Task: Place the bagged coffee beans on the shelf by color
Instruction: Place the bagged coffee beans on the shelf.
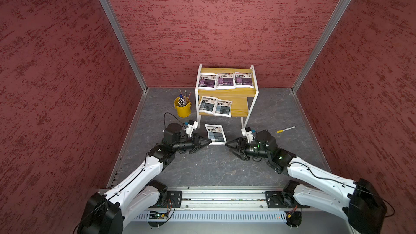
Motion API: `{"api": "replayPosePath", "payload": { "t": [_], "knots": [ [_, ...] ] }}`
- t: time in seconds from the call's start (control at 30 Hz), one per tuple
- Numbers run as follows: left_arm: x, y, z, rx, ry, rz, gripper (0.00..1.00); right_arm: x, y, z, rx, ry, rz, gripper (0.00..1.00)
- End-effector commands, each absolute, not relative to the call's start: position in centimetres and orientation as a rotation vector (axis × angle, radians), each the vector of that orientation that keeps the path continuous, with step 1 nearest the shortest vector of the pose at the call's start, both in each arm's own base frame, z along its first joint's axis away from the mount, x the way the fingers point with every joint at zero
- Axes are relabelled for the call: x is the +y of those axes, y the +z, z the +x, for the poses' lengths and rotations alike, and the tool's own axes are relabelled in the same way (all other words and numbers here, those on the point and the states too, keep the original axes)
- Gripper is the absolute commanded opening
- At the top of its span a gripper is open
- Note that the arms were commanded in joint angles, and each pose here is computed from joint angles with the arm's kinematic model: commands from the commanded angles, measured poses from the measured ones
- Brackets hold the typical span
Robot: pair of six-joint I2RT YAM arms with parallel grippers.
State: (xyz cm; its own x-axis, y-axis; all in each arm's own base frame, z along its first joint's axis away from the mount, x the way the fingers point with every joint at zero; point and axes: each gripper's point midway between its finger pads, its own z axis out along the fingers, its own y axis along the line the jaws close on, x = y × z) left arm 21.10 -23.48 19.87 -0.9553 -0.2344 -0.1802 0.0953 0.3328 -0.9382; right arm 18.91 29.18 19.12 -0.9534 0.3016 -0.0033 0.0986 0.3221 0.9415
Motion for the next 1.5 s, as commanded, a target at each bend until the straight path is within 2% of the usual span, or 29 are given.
{"api": "replayPosePath", "payload": {
  "t": [0.0, 0.33, 0.57, 0.77, 1.47],
  "knots": [
    [-23.6, 21.4, 22.0, 2.260, -1.636, -0.166, 0.02, 31.5, 24.2, 19.4, 2.265, 1.847, 0.427, 0.61],
    [-23.9, 25.1, 22.5, 2.129, -1.612, -0.176, 0.02, 34.7, 26.0, 19.4, 2.140, 1.932, 0.581, 0.58],
    [-23.7, 26.0, 22.3, 2.078, -1.623, -0.207, 0.02, 33.8, 26.0, 20.3, 2.006, 1.872, 0.702, 0.57],
    [-24.8, 25.9, 21.6, 2.063, -1.670, -0.200, 0.02, 34.4, 27.1, 21.7, 1.876, 1.922, 0.724, 0.56],
    [-25.0, 25.9, 21.2, 2.065, -1.665, -0.187, 0.03, 32.5, 26.9, 22.5, 1.825, 1.837, 0.775, 0.37]
  ]
}}
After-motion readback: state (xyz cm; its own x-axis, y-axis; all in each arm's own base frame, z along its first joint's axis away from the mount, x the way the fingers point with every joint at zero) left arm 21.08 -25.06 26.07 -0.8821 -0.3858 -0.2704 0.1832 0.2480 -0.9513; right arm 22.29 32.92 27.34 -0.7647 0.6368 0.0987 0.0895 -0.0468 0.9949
